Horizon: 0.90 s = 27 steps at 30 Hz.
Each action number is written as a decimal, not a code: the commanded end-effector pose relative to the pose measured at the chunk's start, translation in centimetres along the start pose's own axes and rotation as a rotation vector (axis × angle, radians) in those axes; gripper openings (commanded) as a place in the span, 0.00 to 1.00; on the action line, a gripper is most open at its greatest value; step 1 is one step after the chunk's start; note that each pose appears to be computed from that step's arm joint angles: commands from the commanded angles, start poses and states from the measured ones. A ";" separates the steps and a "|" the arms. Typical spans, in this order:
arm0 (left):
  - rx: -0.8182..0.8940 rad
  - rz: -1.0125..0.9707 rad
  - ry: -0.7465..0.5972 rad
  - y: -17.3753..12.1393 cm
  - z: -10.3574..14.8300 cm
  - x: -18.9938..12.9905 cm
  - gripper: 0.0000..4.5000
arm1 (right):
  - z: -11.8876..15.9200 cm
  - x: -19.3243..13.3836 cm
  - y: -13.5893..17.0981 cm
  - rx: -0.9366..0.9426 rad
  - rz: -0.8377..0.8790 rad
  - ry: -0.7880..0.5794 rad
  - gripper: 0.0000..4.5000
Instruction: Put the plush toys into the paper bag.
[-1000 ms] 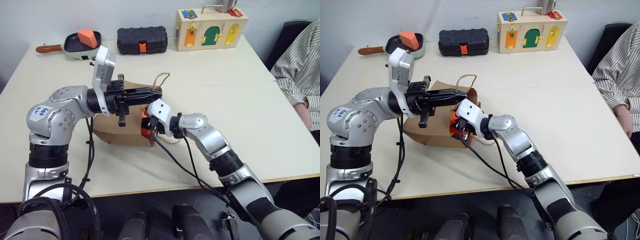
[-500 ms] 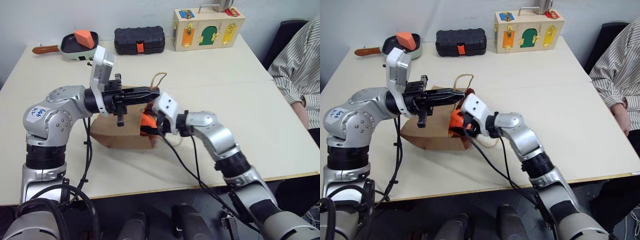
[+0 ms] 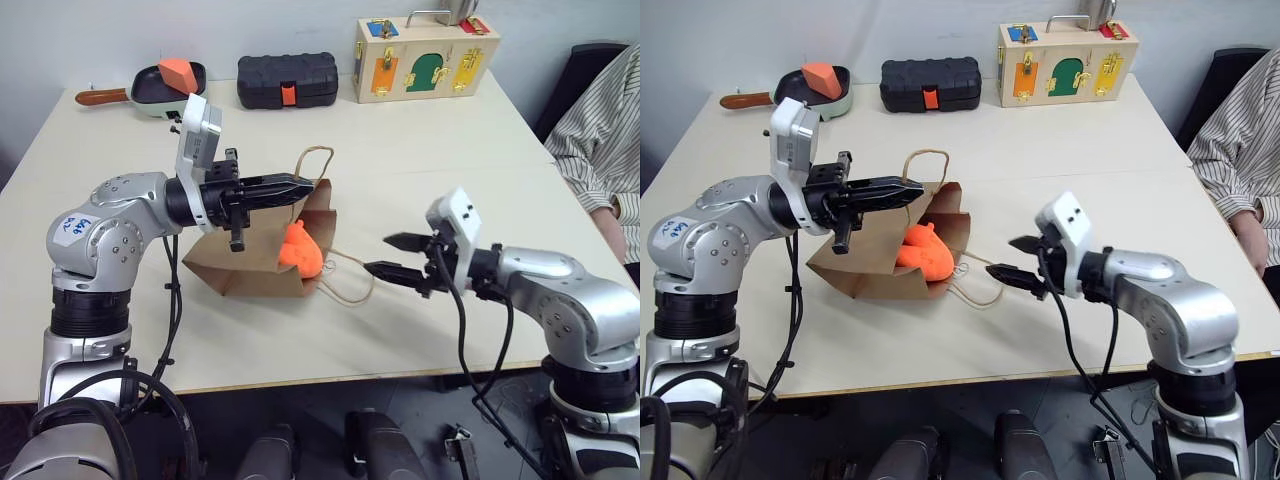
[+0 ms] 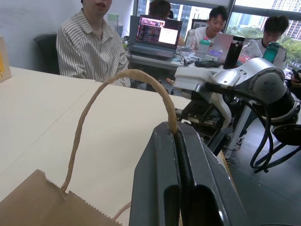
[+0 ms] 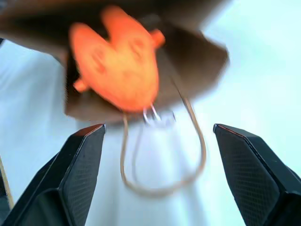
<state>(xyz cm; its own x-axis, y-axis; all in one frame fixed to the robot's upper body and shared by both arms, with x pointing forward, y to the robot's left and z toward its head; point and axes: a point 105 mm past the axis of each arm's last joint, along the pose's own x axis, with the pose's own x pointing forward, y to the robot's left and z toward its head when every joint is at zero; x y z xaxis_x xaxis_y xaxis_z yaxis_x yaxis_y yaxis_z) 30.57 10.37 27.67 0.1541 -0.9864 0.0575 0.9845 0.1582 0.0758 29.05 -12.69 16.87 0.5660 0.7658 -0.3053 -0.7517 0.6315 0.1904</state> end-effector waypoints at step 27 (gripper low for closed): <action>0.049 0.025 -0.014 -0.2 1.1 -0.5 0.00 | -0.7 4.4 -0.5 0.569 0.028 -0.122 0.00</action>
<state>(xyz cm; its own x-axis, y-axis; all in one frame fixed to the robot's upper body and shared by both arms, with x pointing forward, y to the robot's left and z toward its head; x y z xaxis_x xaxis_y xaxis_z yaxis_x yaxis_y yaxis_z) 30.62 10.53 27.71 0.1701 -0.9842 0.0482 0.9819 0.1734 0.0761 32.12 -9.53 13.17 0.6053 0.7579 -0.2434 -0.4236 0.5655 0.7076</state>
